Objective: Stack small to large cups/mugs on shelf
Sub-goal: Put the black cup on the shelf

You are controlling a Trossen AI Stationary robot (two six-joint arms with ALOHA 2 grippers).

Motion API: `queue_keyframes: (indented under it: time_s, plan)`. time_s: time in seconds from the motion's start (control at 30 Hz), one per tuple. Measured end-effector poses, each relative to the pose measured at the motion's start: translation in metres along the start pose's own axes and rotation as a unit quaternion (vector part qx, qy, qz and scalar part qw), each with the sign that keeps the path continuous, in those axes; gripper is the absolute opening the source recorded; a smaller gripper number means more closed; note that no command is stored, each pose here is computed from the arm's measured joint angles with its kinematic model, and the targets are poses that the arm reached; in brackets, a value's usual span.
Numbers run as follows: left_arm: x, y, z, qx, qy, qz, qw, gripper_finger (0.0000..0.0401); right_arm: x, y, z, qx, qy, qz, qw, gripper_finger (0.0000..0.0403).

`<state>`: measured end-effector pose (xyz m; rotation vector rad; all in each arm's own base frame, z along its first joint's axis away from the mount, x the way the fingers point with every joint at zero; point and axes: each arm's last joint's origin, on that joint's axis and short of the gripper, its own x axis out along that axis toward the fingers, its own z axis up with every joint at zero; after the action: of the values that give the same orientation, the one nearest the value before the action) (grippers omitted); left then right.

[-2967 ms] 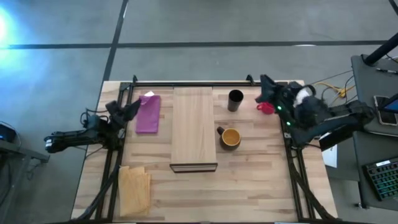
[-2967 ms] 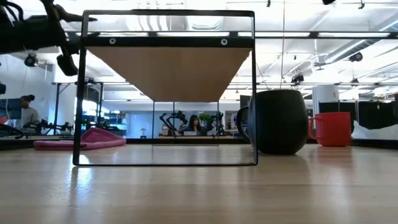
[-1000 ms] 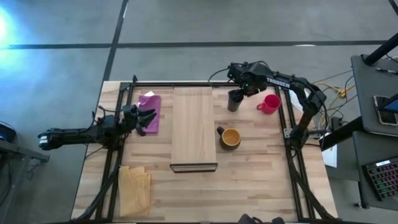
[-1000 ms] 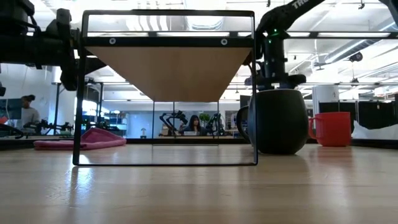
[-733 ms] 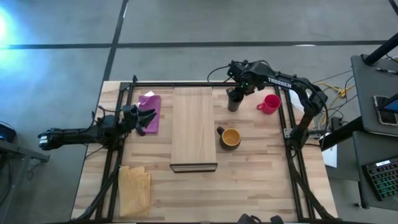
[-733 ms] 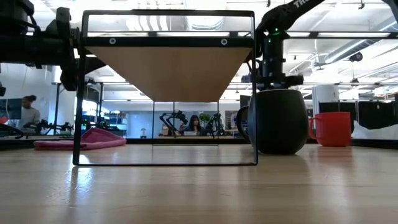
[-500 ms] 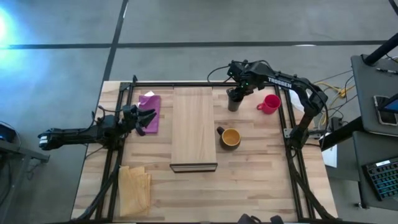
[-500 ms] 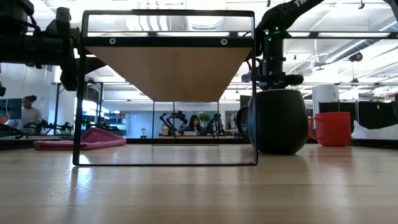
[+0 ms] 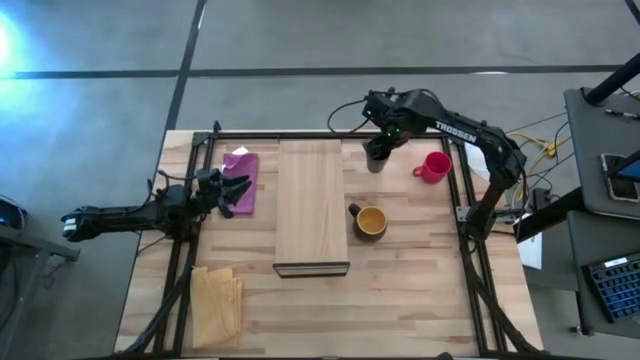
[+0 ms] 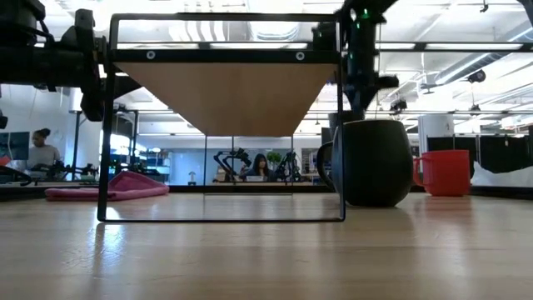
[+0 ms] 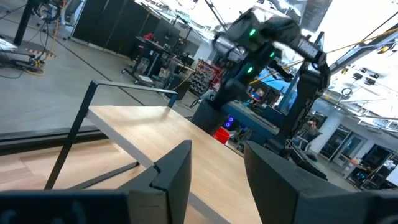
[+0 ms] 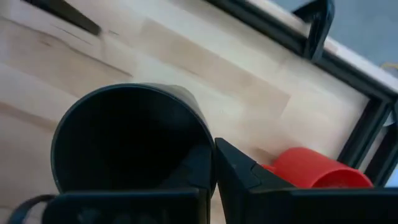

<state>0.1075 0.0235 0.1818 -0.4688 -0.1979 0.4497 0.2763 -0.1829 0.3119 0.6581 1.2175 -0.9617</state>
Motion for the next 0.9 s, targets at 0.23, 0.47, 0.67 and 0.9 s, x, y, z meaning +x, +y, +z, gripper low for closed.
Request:
queue_keyframes:
  time_s: [0.23, 0.47, 0.67, 0.9]
  plan:
    - [0.000, 0.000, 0.000, 0.002, 0.001, 0.001, 1.000, 0.0133, -0.062, 0.016, -0.002, -0.010, -0.058, 0.043, 0.997, 0.0009]
    - [0.000, 0.001, -0.001, 0.004, 0.007, 0.003, 1.000, 0.0133, -0.121, 0.036, -0.014, -0.014, -0.121, 0.100, 0.987, 0.0009]
    - [0.000, -0.015, 0.030, -0.041, -0.038, -0.022, 0.998, 0.0130, -0.139, 0.060, -0.014, -0.040, -0.152, 0.131, 0.979, 0.0009]
    - [0.011, -0.054, 0.094, 0.115, 0.074, -0.010, 0.991, 0.0100, -0.111, 0.087, 0.009, -0.107, -0.133, 0.154, 0.973, 0.0009]
